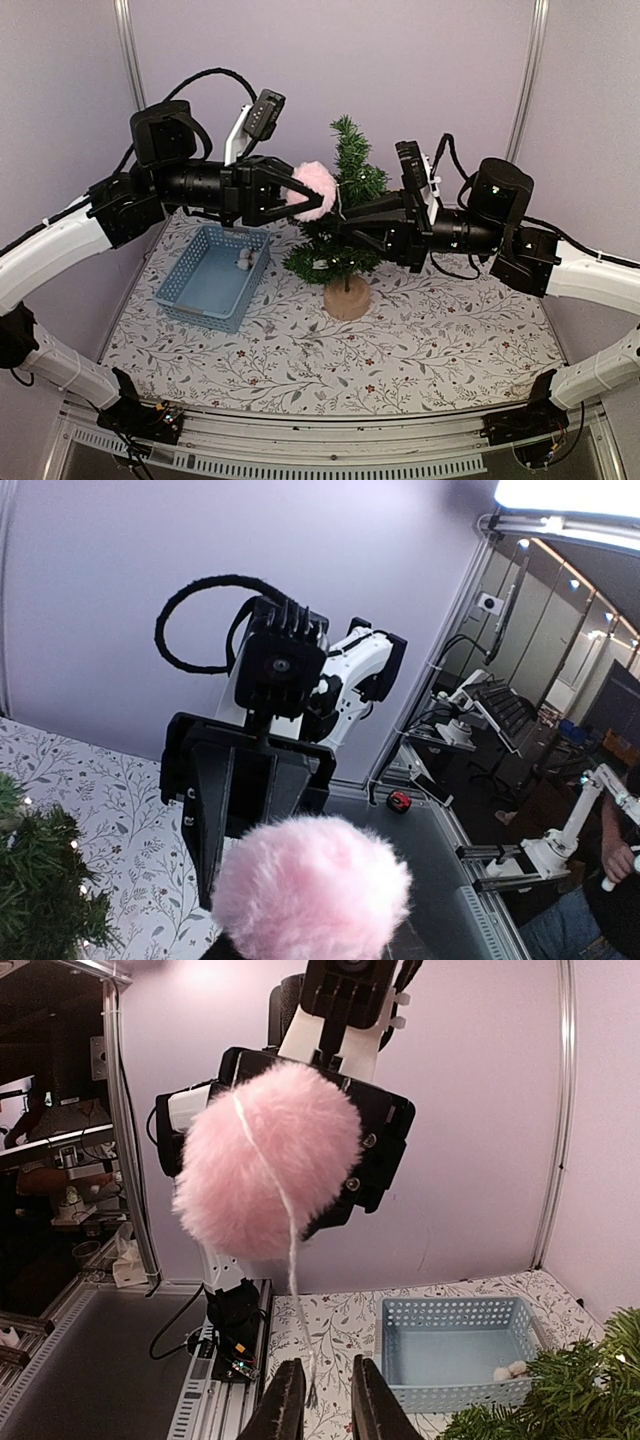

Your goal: Decorate the small christmas tree

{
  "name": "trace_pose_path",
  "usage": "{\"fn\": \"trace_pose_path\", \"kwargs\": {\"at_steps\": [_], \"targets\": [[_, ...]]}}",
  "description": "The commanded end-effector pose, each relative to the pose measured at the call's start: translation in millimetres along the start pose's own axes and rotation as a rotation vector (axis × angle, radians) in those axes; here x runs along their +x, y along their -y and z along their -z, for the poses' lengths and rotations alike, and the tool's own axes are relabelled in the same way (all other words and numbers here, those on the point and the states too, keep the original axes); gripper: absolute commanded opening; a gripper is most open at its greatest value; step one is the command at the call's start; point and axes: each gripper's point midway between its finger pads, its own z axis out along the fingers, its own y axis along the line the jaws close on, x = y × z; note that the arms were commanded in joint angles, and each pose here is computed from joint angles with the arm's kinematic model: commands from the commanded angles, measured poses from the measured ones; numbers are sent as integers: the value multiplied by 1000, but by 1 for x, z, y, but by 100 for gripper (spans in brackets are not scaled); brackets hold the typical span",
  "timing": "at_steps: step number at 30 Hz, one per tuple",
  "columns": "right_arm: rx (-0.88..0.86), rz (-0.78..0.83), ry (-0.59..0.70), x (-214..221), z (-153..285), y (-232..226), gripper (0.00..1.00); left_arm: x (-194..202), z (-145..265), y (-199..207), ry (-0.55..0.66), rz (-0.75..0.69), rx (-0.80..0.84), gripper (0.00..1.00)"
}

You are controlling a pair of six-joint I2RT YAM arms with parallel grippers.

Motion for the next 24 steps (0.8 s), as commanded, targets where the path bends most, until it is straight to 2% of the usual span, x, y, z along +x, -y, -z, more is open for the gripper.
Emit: {"fn": "trace_pose_path", "kwargs": {"at_steps": [1,6,13,18,21,24], "targets": [[6,4,30,-8,6,-5,20,-6,9,3,26,-35,-10,1],[5,-2,26,-6,7,-6,22,-8,11,2,32,-38,-16,0],[4,-7,23,-4,6,-6,19,-8,12,1,36,-41,-15,0],[5,-13,21,-3,5,-5,13,-8,13,0,37,-39,-21,0],[21,-17,26,-5,6,-3,1,-7,15,-4,41,-36,-36,0],[56,-23,33,-8,8,2,0,-8,20,-14,53,-31,-88,0]]}}
